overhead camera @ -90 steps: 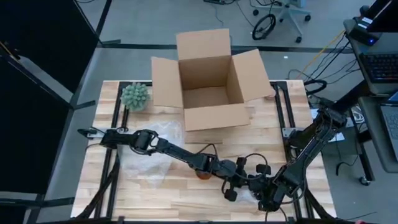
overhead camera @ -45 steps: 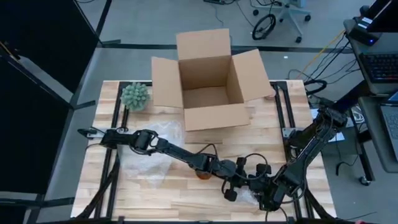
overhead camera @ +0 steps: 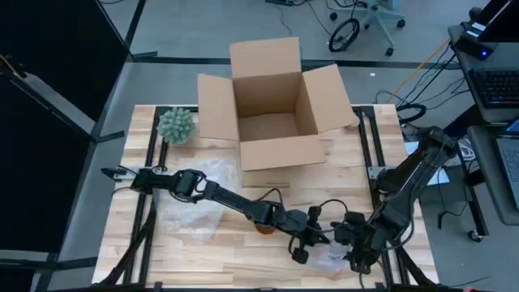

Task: Wrap mug
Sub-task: Wrap the pink mug with the right bubble wrap

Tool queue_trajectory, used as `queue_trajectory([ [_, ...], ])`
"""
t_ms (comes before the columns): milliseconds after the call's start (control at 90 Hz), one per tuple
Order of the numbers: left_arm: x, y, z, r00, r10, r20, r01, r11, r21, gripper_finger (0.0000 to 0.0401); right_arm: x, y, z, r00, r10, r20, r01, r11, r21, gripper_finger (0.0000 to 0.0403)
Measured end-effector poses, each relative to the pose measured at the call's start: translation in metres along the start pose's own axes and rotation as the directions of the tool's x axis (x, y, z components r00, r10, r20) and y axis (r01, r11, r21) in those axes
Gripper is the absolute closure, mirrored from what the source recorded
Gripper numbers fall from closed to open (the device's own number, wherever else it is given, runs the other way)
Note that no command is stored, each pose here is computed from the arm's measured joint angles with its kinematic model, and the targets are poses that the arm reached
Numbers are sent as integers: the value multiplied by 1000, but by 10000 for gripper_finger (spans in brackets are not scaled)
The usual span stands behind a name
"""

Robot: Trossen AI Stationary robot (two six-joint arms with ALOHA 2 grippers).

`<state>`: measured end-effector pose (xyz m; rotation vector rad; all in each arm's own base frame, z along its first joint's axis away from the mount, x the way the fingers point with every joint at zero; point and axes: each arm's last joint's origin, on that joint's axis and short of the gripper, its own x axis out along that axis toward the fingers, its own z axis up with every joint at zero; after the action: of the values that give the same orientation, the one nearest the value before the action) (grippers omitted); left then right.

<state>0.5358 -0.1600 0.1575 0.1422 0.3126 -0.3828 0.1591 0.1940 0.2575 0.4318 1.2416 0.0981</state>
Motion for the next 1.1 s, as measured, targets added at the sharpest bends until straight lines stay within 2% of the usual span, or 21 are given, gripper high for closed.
queue_trajectory([
  [167,0,0,0,1000,1,1,-1,1000,0,401,-7,-11,0,996,-85,10,85,995,54,170],
  [311,0,0,0,1000,2,2,-2,1000,0,401,9,-12,1,985,-169,43,167,985,45,170],
  [456,0,0,0,1000,3,3,-3,1000,0,401,37,-3,3,983,-179,27,180,984,-13,170],
  [700,0,0,0,1000,7,4,-7,1000,1,401,76,-3,-1,957,-282,-67,277,958,-71,170],
  [1100,-6,2,10,999,31,-32,-31,1000,1,401,90,-5,-3,941,-326,-88,321,945,-69,170],
])
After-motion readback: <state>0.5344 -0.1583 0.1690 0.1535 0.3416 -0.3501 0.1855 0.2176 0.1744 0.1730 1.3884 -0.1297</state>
